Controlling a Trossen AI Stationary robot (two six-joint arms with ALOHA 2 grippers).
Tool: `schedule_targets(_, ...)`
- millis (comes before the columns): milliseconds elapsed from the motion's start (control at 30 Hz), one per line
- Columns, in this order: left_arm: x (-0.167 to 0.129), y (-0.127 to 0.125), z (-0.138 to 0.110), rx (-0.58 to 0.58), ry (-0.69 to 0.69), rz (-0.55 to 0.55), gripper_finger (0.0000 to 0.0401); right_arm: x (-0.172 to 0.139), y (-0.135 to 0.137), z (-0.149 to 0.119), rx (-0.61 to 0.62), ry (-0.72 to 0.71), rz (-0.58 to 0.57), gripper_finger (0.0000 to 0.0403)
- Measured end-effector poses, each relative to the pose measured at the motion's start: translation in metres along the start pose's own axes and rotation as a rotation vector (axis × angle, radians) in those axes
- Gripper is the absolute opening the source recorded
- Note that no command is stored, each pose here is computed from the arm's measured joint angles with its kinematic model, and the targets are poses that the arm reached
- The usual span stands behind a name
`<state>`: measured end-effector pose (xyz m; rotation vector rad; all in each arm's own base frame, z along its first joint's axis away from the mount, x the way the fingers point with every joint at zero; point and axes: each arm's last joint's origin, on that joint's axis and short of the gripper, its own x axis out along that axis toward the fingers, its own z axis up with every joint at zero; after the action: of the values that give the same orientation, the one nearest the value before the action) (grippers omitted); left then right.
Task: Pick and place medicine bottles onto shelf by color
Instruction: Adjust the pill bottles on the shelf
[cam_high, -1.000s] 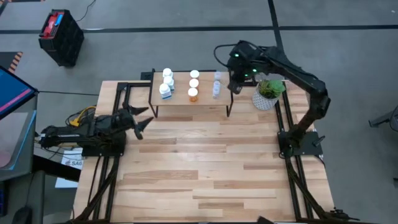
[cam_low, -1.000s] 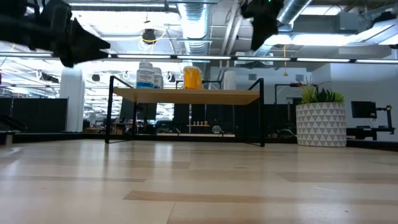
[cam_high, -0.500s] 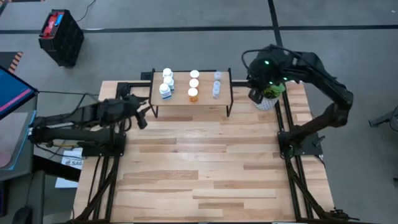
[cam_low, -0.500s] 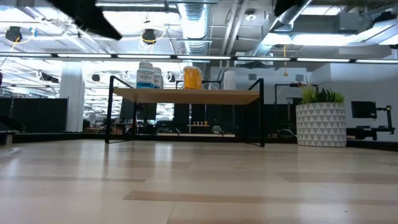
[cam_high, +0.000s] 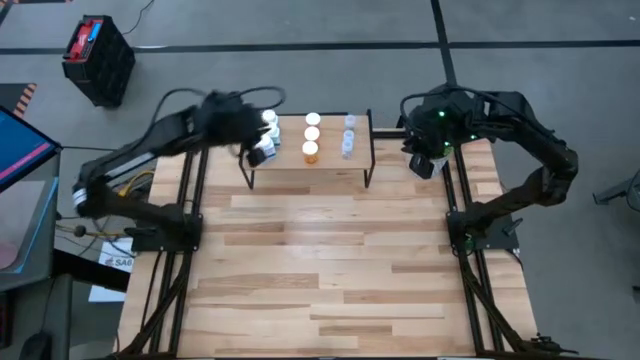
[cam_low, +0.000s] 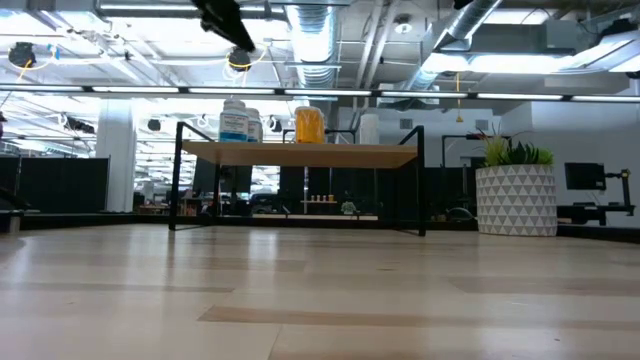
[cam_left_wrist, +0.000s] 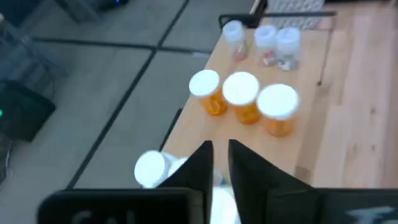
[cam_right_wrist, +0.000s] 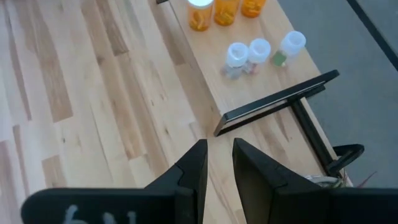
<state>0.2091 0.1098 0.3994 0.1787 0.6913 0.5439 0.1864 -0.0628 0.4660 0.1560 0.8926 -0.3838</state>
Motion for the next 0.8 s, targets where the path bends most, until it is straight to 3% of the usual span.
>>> schedule_targets(133,0.035,0.012,0.021,-0.009,0.097,0.001,0.0007,0.000,0.000,0.000,0.002,0.003,-0.001,0.0097)
schedule_targets(333,0.081,0.019,0.039,-0.001,0.263,-0.112,0.0001,0.000,-0.001,-0.004,0.003,0.041,-0.006,0.0097)
schedule_targets(467,0.115,0.014,0.036,0.023,0.427,-0.149,0.0001,0.000,-0.002,-0.004,0.006,0.049,-0.010,0.0097)
schedule_targets(600,0.138,0.011,0.033,0.059,0.498,-0.151,0.0000,0.000,-0.002,-0.005,0.005,0.051,-0.012,0.0097)
schedule_targets(800,0.146,0.012,0.025,0.111,0.585,-0.097,0.0000,0.000,-0.002,-0.006,0.004,0.064,-0.012,0.0097)
